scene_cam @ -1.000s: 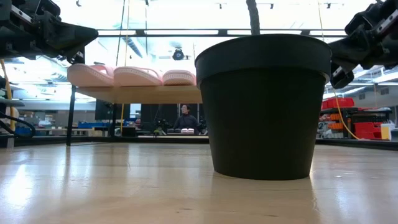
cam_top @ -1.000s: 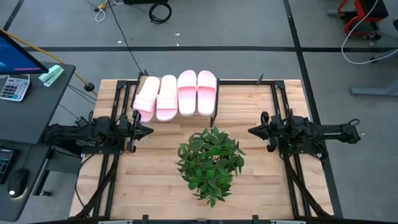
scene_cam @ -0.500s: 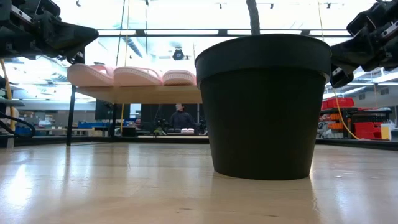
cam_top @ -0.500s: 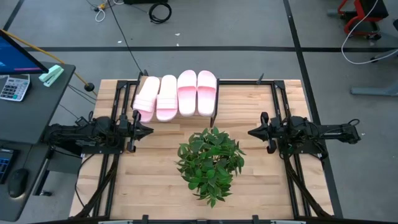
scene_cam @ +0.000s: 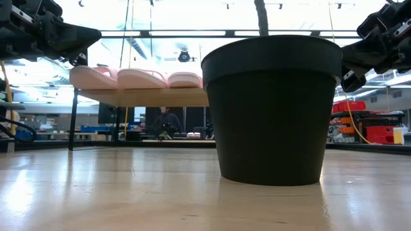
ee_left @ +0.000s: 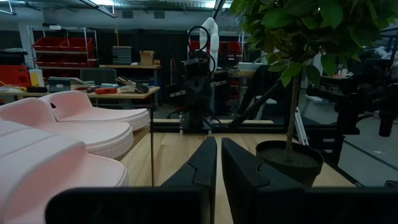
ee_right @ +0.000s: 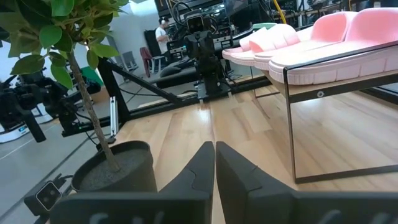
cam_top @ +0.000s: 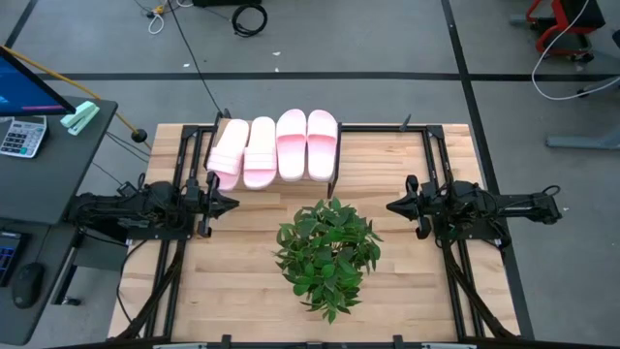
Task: Pick and place slides into the shelf
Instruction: Return to Home Position
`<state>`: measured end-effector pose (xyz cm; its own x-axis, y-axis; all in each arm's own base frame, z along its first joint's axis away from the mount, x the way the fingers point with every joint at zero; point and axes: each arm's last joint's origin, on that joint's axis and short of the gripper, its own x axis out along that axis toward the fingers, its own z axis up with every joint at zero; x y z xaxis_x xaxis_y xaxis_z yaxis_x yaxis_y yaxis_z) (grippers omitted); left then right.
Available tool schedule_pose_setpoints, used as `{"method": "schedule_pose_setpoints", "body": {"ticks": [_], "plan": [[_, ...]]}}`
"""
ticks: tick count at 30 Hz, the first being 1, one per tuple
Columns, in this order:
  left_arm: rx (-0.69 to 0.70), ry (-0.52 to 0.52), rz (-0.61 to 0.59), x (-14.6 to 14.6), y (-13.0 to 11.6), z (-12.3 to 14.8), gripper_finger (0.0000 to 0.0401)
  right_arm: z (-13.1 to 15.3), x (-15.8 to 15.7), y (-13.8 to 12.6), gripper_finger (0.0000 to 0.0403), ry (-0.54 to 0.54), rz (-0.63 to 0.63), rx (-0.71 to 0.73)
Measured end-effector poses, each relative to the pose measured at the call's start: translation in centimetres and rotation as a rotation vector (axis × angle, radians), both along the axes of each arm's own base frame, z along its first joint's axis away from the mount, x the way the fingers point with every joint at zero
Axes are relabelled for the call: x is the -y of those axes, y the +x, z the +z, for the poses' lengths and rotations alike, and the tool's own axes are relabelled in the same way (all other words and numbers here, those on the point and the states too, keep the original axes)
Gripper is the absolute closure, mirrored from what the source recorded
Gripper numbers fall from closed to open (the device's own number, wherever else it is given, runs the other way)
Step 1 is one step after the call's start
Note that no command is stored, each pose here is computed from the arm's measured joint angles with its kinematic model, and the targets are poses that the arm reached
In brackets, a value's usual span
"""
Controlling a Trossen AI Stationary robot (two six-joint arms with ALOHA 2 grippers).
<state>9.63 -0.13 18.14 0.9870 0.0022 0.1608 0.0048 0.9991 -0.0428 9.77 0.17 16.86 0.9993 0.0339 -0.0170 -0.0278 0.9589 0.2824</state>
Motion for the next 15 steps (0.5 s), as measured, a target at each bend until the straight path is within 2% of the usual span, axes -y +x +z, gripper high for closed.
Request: {"method": "schedule_pose_setpoints", "body": {"ticks": [8,15], "plan": [[0.000,0.000,0.000,0.00,0.00,0.00,0.0361,-0.01,0.00,0.00,0.0380,0.000,0.000,-0.001],[0.000,0.000,0.000,0.00,0.00,0.00,0.0368,-0.01,0.00,0.00,0.0378,0.000,-0.001,-0.001]]}}
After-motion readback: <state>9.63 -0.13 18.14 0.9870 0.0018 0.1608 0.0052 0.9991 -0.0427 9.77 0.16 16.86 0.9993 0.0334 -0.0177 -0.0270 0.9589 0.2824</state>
